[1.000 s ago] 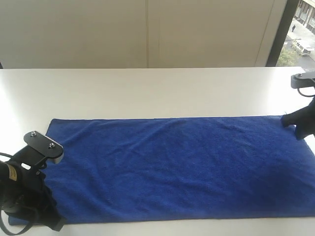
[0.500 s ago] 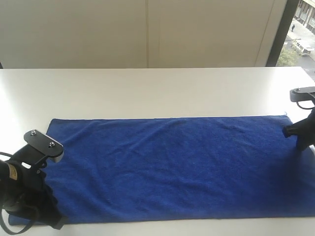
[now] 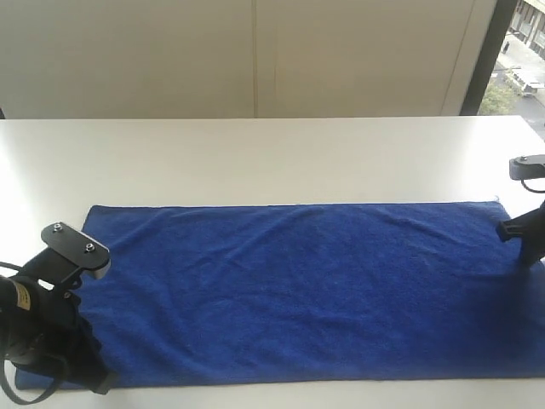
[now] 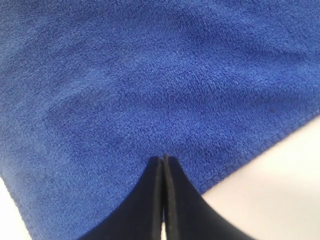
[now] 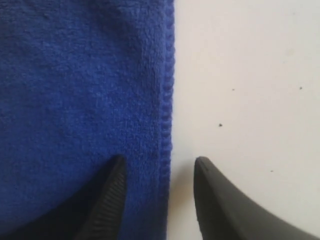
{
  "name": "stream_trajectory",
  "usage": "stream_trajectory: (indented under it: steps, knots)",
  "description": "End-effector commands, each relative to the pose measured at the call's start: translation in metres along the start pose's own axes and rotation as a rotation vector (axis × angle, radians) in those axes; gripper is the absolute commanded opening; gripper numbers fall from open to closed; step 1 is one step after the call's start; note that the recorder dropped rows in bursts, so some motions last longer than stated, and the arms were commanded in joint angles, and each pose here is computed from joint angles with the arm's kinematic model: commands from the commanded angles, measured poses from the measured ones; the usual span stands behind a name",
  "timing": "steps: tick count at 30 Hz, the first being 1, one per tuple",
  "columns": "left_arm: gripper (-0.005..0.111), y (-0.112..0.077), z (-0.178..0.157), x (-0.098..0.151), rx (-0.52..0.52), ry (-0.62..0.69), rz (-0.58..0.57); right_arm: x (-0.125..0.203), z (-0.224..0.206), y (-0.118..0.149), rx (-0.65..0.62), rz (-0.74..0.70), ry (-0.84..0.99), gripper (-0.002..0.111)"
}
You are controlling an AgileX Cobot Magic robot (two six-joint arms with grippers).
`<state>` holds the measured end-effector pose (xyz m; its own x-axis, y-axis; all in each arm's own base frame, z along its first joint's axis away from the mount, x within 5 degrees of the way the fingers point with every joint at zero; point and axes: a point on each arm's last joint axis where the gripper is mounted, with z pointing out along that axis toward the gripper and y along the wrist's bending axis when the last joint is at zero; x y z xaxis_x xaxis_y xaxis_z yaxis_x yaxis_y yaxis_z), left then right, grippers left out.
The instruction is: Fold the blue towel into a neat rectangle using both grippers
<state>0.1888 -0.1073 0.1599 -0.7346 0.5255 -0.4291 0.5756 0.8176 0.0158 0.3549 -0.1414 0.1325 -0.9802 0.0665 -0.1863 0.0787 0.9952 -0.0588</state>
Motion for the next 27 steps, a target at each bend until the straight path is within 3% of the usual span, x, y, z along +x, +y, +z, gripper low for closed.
stream_trajectory:
  steps: [1,10,22,27]
  knots:
    - [0.0,0.0,0.001,0.003,0.004,0.016,-0.018,0.001,-0.005,-0.002,-0.016,0.023,-0.007,0.042]
    - [0.0,0.0,0.001,0.003,0.004,0.017,-0.013,0.012,0.012,0.001,-0.03,0.024,0.039,0.04]
    - [0.0,0.0,0.001,0.003,0.003,0.011,-0.013,0.021,0.041,0.003,-0.047,0.043,0.124,0.002]
    - [0.0,0.001,-0.006,-0.004,-0.009,-0.062,-0.012,0.013,0.028,-0.004,0.019,0.067,0.086,0.0]
